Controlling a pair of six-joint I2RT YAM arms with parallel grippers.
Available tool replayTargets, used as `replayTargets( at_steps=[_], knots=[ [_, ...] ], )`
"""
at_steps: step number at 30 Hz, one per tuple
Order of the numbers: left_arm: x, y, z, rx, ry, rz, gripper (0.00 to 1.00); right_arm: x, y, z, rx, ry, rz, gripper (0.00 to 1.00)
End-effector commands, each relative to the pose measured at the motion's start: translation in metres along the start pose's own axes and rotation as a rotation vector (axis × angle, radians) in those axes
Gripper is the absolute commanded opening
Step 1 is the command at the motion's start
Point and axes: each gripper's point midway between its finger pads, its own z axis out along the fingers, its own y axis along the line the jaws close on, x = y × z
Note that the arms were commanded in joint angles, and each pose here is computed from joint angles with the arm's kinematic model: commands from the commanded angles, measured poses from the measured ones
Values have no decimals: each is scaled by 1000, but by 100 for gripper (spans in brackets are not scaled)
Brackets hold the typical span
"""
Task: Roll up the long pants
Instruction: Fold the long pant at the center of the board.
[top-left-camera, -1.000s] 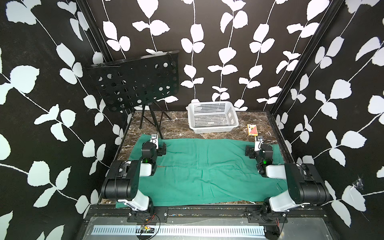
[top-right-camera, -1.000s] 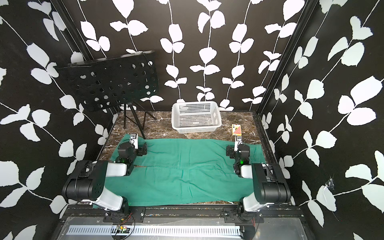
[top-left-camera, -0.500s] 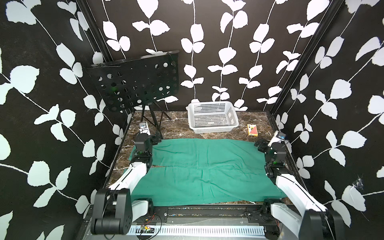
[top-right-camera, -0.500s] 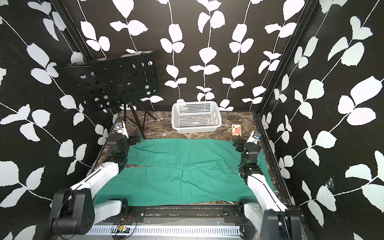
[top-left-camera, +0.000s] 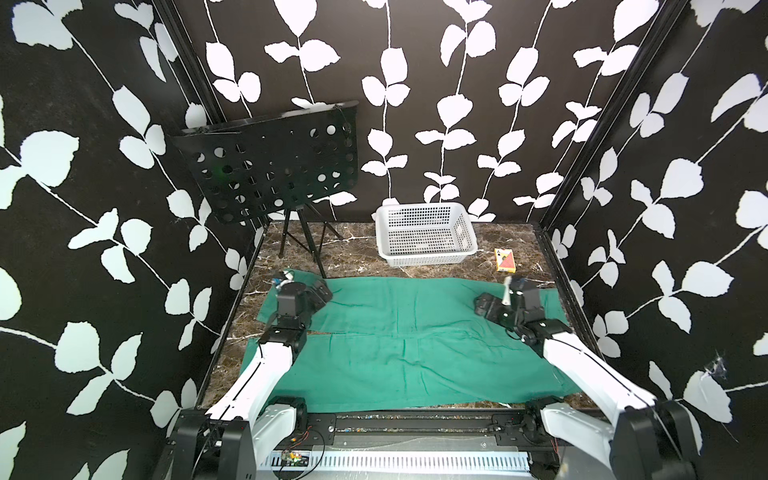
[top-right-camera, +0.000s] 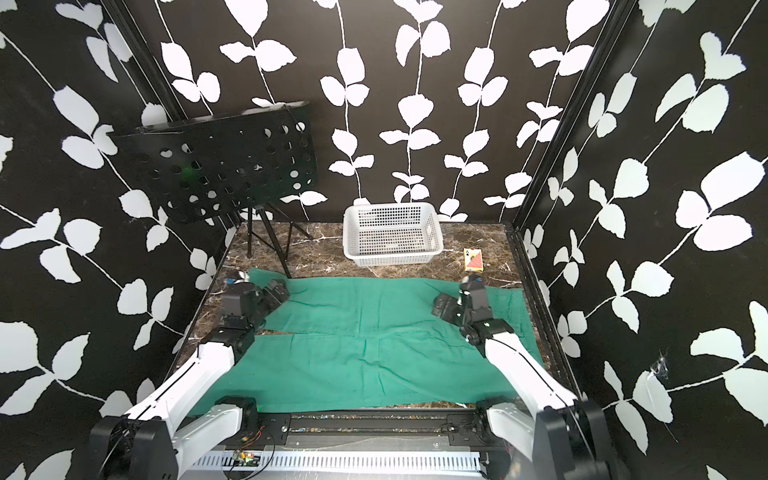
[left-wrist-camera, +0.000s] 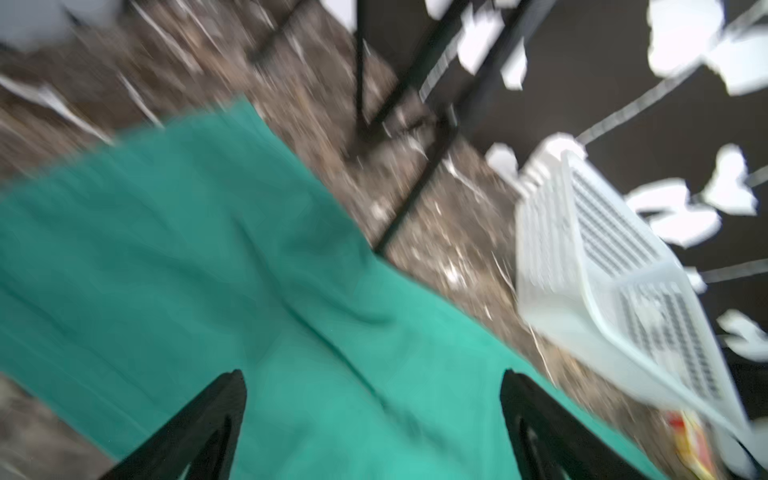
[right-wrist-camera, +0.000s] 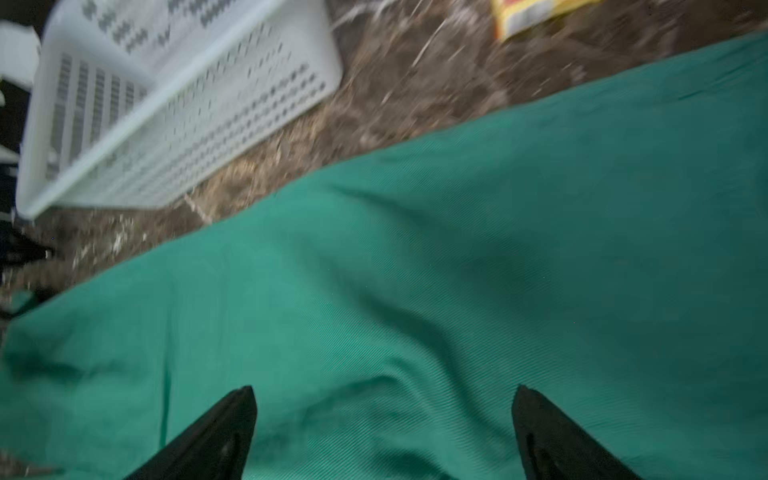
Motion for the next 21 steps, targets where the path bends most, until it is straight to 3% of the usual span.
replayTargets(
  at_steps=[1,8,13,17,21],
  knots=[
    [31,-19,-12,22,102,-58,96,30,20,1,38,184,-145,99],
    [77,-9,-5,-80,246,-77,96,42,33,28,142,286,-280,99],
    [81,-3,16,-159,263,-32,98,22,36,35,177,211,-284,98],
    [82,-13,35,-161,281,-18,99,2,20,30,318,176,-305,99],
    [81,-13,52,-195,270,-12,99,-3,11,31,357,141,-256,99]
  ],
)
